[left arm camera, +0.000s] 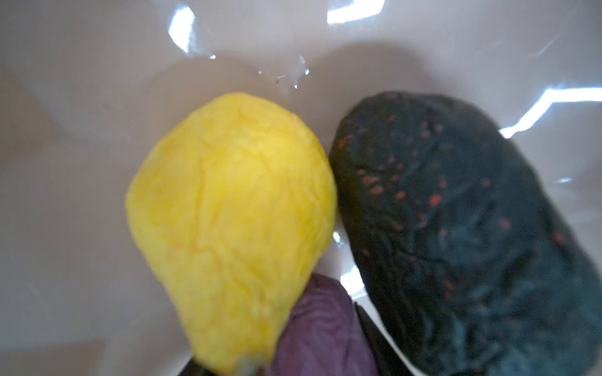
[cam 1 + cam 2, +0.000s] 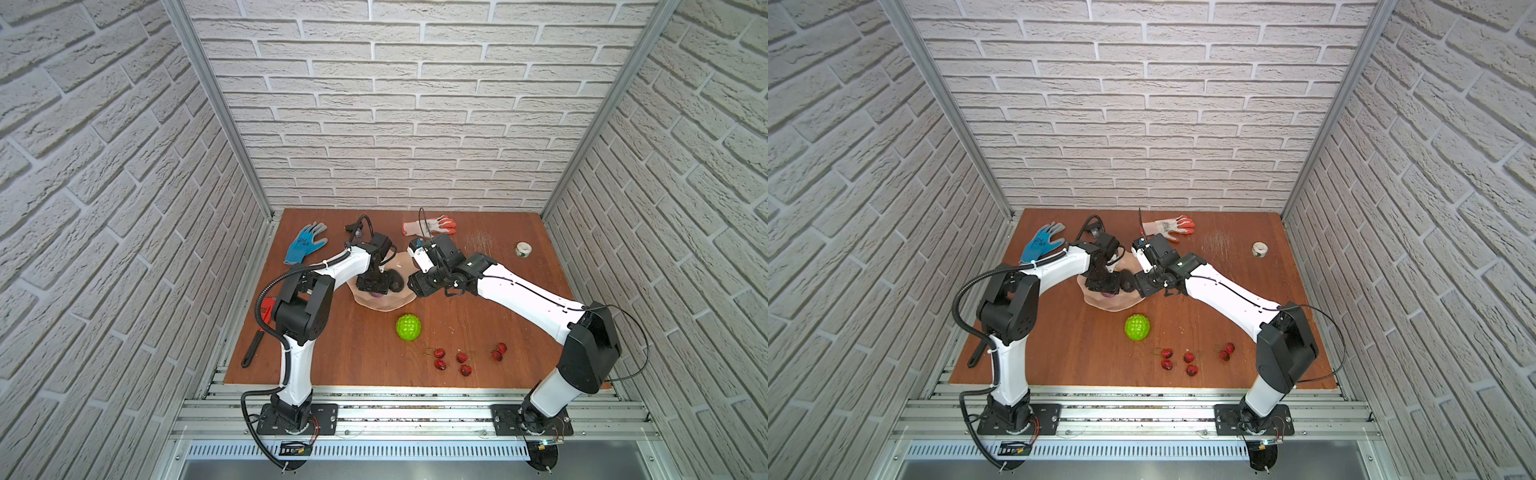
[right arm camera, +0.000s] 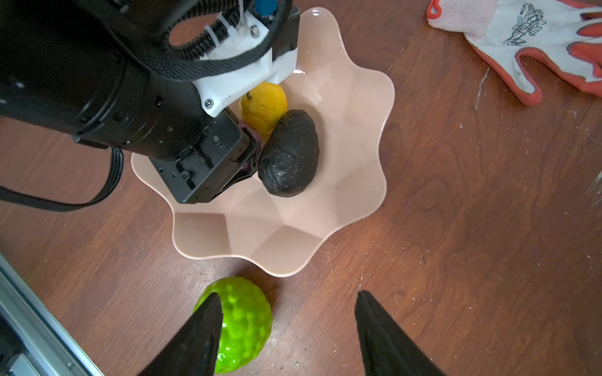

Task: Place and organize the fake fruits in the fruit bowl
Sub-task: 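Release the plum in the bowl while the right gripper reaches the green fruit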

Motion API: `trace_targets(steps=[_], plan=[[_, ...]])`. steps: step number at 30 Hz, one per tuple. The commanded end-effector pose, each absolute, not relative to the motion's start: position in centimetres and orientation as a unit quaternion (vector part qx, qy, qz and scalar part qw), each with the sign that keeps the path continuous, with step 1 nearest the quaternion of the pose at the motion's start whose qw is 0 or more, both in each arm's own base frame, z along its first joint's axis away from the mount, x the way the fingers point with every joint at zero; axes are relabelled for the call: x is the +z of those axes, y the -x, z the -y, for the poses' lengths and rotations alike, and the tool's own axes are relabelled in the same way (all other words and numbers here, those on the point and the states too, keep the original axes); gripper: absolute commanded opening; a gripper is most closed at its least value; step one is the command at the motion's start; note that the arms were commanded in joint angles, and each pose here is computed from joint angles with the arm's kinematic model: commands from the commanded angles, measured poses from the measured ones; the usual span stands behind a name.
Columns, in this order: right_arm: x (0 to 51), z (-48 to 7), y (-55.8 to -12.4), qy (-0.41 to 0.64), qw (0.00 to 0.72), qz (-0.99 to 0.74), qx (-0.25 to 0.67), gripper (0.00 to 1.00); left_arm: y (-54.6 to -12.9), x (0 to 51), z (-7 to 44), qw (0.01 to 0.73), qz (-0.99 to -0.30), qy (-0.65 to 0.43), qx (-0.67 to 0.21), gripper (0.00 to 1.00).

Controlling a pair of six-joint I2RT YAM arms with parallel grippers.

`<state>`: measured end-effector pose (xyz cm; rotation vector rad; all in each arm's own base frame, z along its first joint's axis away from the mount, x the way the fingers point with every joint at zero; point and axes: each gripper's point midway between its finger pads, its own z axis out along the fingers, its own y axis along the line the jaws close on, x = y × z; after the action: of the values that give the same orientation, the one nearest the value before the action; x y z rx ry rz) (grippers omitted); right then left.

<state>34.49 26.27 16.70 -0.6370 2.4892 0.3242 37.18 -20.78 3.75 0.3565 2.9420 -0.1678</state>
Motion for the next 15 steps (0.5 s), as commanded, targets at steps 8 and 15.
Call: trace_targets(steps=[8,15], plan=[[18.4,-26.1,-34.0,0.241,0.287,-0.919,0.123,0.67,-38.3,4.5,20.2,0.111,-0.985,-0.123,-0.049,0.69],[18.7,-26.1,-33.7,0.237,0.286,-0.919,0.13,0.67,-38.0,6.2,20.4,0.121,-0.983,-0.121,-0.063,0.7]])
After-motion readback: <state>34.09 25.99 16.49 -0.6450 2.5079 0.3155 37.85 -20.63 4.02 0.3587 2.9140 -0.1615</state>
